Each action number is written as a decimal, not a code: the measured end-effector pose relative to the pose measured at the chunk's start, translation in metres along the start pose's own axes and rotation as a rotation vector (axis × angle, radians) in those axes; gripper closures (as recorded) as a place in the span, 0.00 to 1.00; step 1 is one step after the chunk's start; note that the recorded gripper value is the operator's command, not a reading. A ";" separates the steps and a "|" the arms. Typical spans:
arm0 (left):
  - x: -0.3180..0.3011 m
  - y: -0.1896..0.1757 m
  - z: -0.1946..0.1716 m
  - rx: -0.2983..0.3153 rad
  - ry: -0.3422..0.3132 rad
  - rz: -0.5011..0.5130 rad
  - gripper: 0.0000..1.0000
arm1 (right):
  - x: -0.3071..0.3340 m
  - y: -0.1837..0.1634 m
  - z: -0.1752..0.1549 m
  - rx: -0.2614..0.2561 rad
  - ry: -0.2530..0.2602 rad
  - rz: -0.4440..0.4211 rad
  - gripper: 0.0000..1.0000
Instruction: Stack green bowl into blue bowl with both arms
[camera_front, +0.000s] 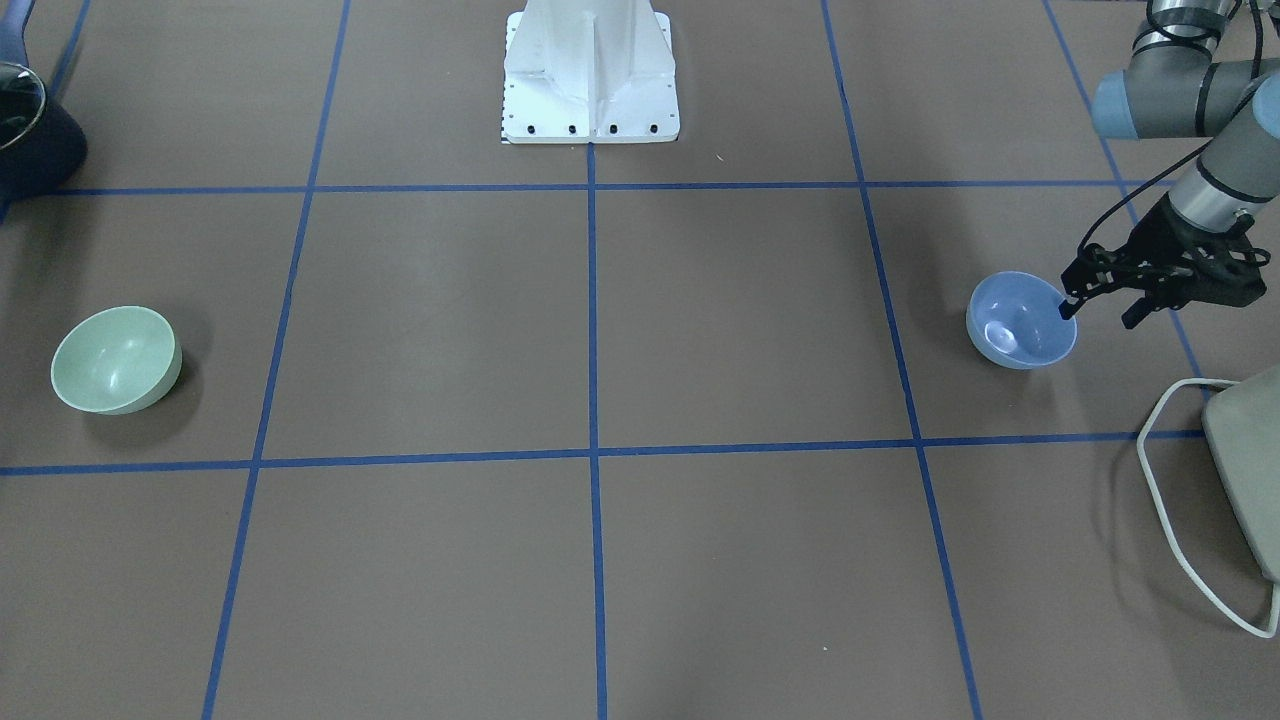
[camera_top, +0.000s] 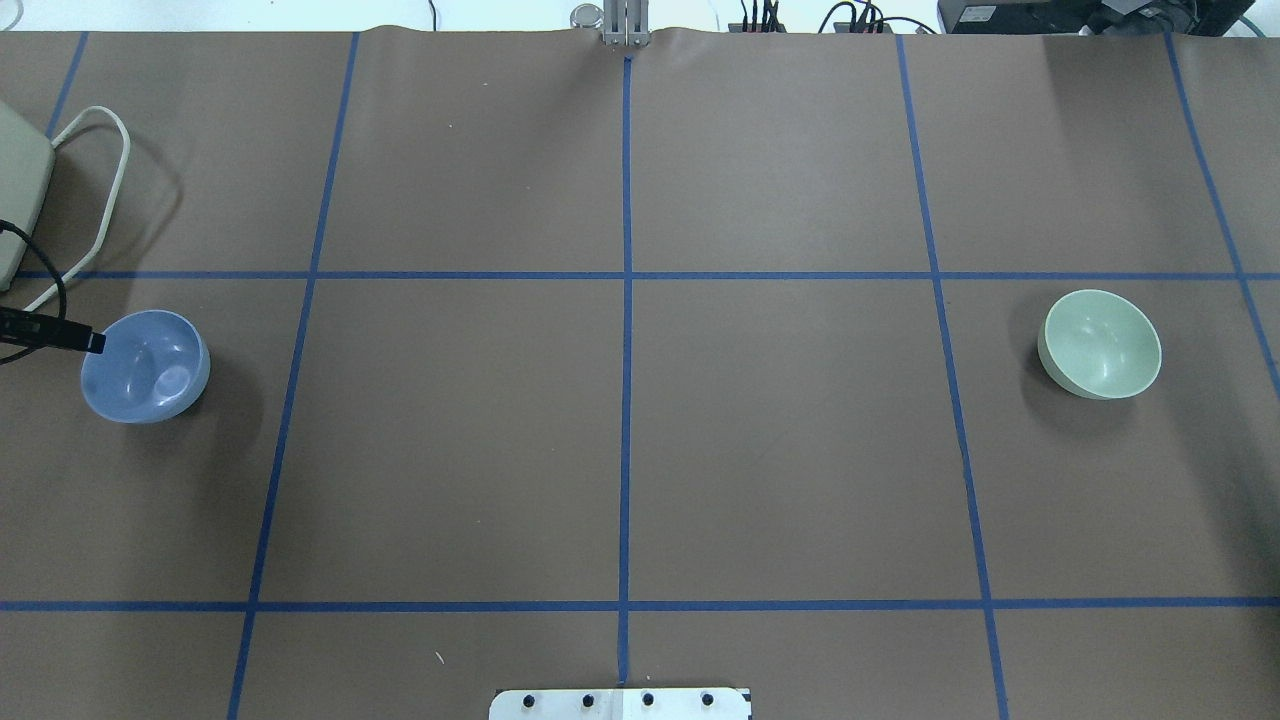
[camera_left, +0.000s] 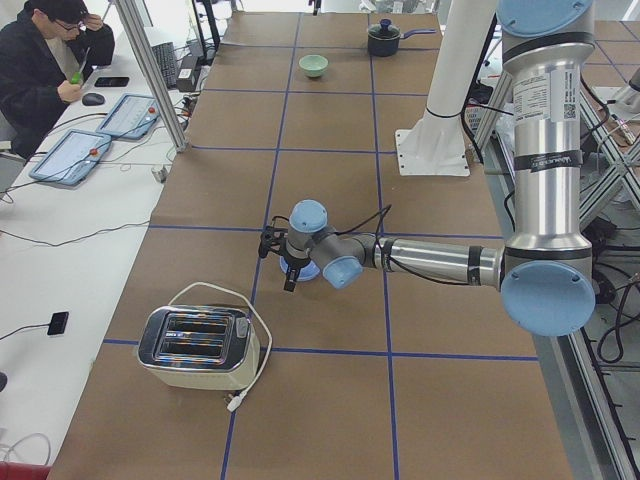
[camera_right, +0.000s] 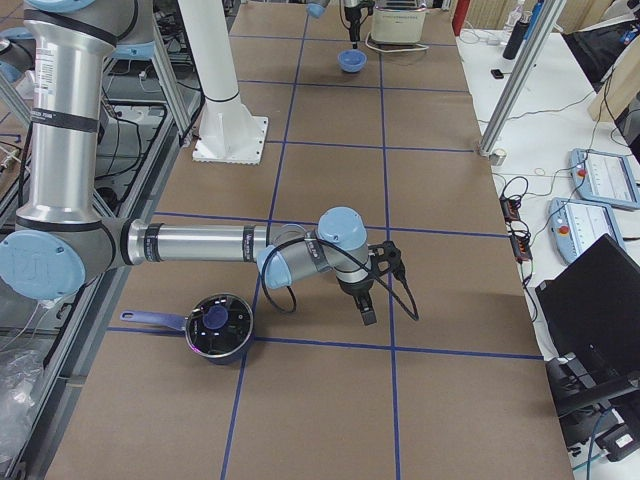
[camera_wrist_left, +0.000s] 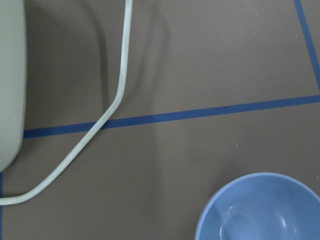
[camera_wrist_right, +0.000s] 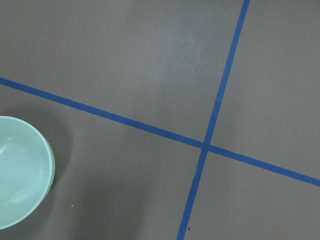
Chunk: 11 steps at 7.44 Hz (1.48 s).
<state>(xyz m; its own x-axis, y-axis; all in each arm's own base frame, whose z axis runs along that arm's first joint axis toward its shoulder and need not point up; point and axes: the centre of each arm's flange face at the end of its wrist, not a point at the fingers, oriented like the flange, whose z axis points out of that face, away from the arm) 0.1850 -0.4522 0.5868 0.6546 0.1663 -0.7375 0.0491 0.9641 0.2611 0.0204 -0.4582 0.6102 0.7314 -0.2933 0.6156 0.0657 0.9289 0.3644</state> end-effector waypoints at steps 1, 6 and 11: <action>0.001 0.003 0.007 -0.008 -0.006 0.009 0.33 | 0.000 0.001 0.000 -0.001 0.000 0.001 0.00; 0.009 0.002 0.027 -0.022 0.003 0.036 1.00 | 0.002 0.002 0.002 -0.006 0.002 0.006 0.00; 0.108 -0.047 -0.042 -0.032 0.069 0.011 1.00 | 0.002 0.001 0.002 -0.004 0.002 0.005 0.00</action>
<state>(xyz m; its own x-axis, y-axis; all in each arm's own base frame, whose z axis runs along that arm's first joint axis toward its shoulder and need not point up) 0.2215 -0.4712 0.4683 0.6015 0.1895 -0.7761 0.0176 0.9681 0.2501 0.0206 -0.4578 0.6131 0.7329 -0.2885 0.6161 0.0649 0.9312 0.3587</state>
